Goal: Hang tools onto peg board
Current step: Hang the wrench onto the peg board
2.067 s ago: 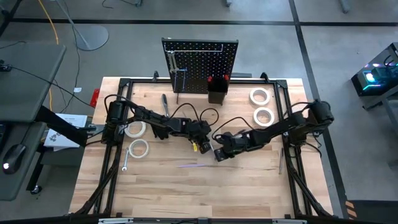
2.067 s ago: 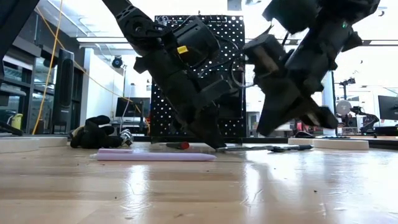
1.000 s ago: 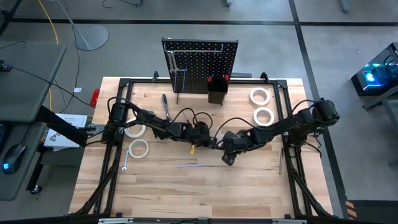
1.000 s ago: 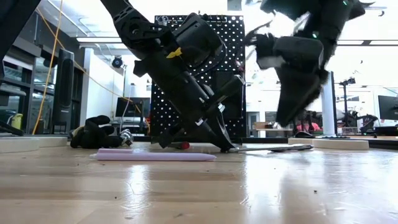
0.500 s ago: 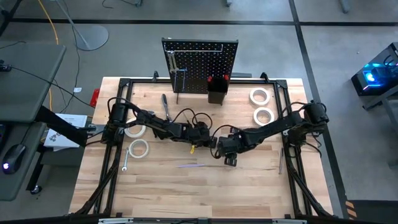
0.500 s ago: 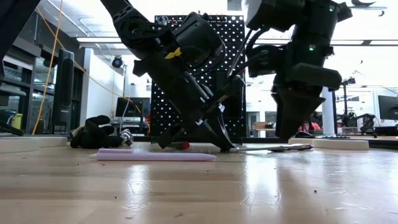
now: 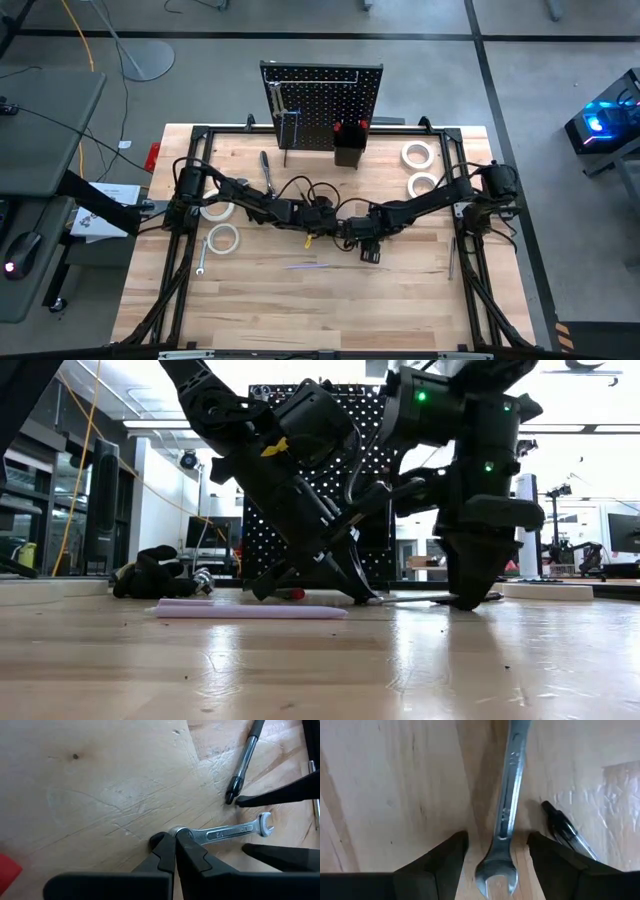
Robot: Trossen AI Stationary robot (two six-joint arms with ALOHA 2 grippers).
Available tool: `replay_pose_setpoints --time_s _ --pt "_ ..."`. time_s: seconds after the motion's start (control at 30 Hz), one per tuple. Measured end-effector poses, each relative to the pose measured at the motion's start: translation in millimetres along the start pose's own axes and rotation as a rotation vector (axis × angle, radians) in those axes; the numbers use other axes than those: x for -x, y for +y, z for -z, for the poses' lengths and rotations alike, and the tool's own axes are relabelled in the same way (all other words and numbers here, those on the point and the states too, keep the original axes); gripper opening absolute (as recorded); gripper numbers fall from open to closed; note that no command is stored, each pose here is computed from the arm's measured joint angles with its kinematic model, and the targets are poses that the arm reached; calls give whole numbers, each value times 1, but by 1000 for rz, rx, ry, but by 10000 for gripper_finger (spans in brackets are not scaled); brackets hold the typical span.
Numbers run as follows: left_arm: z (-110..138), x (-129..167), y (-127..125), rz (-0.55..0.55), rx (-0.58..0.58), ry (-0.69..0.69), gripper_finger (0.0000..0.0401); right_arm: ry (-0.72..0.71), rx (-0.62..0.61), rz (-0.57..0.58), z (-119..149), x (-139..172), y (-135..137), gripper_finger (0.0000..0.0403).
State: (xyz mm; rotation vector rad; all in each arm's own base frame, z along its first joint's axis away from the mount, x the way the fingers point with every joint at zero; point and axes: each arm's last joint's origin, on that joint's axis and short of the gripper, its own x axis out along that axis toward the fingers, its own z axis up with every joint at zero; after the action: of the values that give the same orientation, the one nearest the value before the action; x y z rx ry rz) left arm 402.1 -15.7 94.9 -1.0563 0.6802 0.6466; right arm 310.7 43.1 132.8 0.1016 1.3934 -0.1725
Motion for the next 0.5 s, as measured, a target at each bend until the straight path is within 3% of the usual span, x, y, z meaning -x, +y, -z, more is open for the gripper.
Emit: replay_pose_setpoints --time_s 0.13,0.23,0.5 --pt "0 0 0 -3 1 -4 0 41 10 27 1 -12 1 206" --pt "0 0 1 -7 10 -6 0 75 -1 58 2 -20 1 175" --pt "0 0 0 9 10 -1 0 50 -5 125 2 -23 0 21"
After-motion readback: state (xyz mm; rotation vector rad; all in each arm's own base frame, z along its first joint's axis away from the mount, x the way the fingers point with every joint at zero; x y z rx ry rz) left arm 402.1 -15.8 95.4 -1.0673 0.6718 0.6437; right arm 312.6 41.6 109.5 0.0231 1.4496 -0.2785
